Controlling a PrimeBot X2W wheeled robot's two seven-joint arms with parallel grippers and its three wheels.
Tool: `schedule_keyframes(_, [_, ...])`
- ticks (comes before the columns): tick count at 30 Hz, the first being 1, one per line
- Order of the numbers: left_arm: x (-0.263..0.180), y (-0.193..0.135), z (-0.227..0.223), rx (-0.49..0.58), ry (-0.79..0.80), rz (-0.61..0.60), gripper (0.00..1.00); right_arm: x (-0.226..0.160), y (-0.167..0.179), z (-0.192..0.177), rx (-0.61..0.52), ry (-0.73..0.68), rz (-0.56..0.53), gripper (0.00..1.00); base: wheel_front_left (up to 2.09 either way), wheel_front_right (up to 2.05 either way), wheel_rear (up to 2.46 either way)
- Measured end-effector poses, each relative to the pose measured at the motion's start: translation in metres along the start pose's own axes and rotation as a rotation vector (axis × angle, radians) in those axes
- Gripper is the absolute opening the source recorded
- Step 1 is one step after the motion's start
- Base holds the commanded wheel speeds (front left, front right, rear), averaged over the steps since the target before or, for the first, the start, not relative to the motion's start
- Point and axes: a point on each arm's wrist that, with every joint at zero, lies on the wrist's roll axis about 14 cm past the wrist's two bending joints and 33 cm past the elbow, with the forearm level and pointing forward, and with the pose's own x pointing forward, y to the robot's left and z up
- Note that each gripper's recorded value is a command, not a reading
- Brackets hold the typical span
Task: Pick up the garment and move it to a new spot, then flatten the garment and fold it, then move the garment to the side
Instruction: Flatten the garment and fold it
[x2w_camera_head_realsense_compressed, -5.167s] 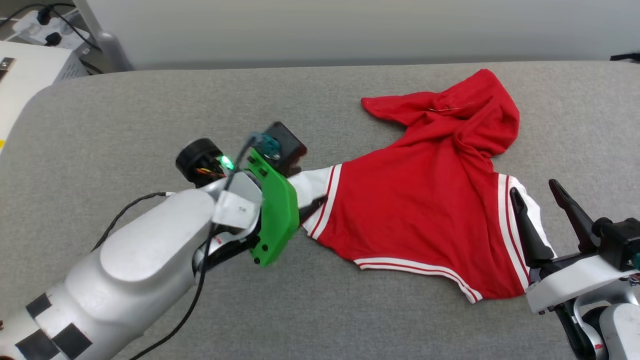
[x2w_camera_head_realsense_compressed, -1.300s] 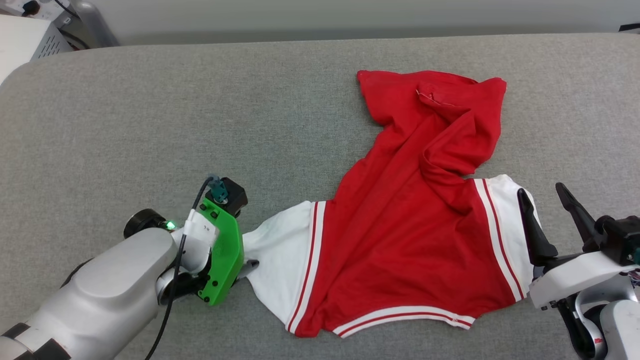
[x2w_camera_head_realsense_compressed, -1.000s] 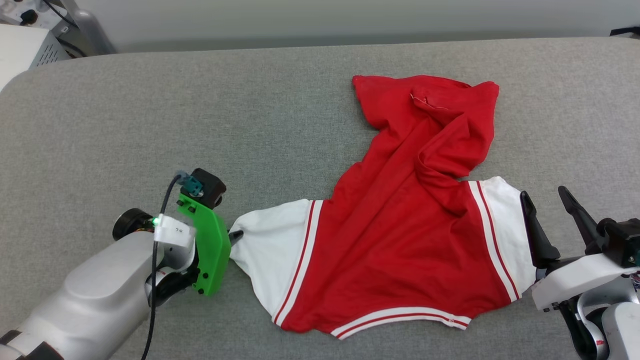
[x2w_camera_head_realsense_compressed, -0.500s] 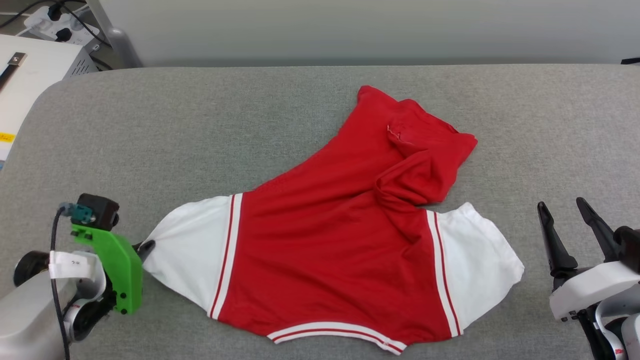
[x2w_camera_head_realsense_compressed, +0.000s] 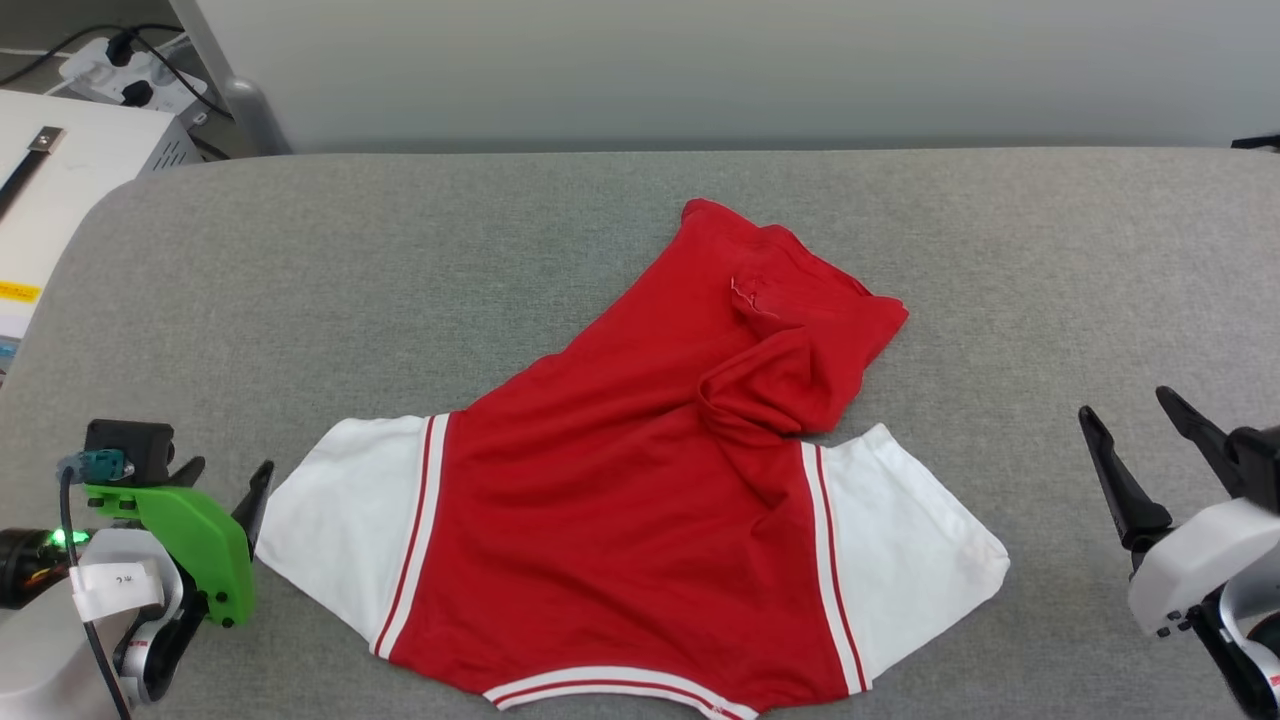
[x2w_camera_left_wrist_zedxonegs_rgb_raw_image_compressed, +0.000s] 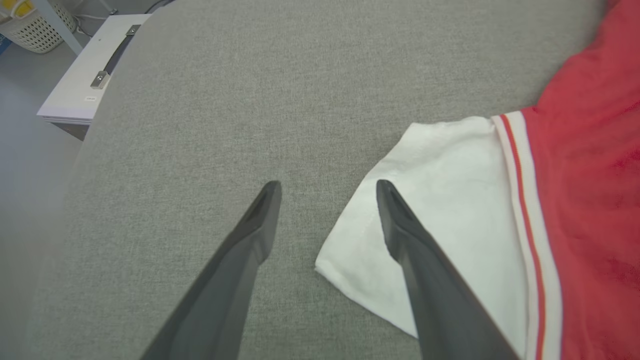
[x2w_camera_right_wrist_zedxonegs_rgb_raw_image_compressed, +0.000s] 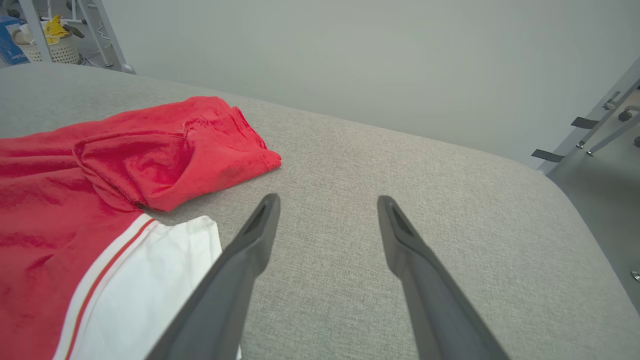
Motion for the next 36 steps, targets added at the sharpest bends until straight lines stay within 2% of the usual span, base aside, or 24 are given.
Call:
schedule_keyframes(3, [-0.005,0.003,0.021,0.017,-0.120,0.034,1.00,0.003,0.009,0.010,-0.043,0.040,0.067,1.00,0.00,0.00,0.00])
schedule_keyframes(8, [-0.021,0.002,0.052,0.022,-0.274,0.097,1.00,0.003,0.032,0.012,-0.121,0.206,0.216,1.00,0.00,0.00,0.00])
schedule_keyframes(12, [-0.041,0.000,0.089,0.037,-0.440,0.157,1.00,-0.003,0.046,-0.003,-0.162,0.391,0.321,1.00,0.00,0.00,0.00])
schedule_keyframes(17, [-0.064,-0.007,0.087,0.023,-0.538,0.231,1.00,-0.008,0.060,-0.030,-0.196,0.596,0.418,1.00,0.00,0.00,0.00])
schedule_keyframes(27, [-0.086,-0.018,0.081,-0.026,-0.632,0.312,1.00,-0.013,0.074,-0.100,-0.190,0.837,0.481,1.00,0.00,0.00,0.00])
schedule_keyframes(36, [-0.085,-0.027,0.067,-0.043,-0.625,0.307,1.00,-0.005,0.076,-0.140,-0.170,0.896,0.470,1.00,0.00,0.00,0.00])
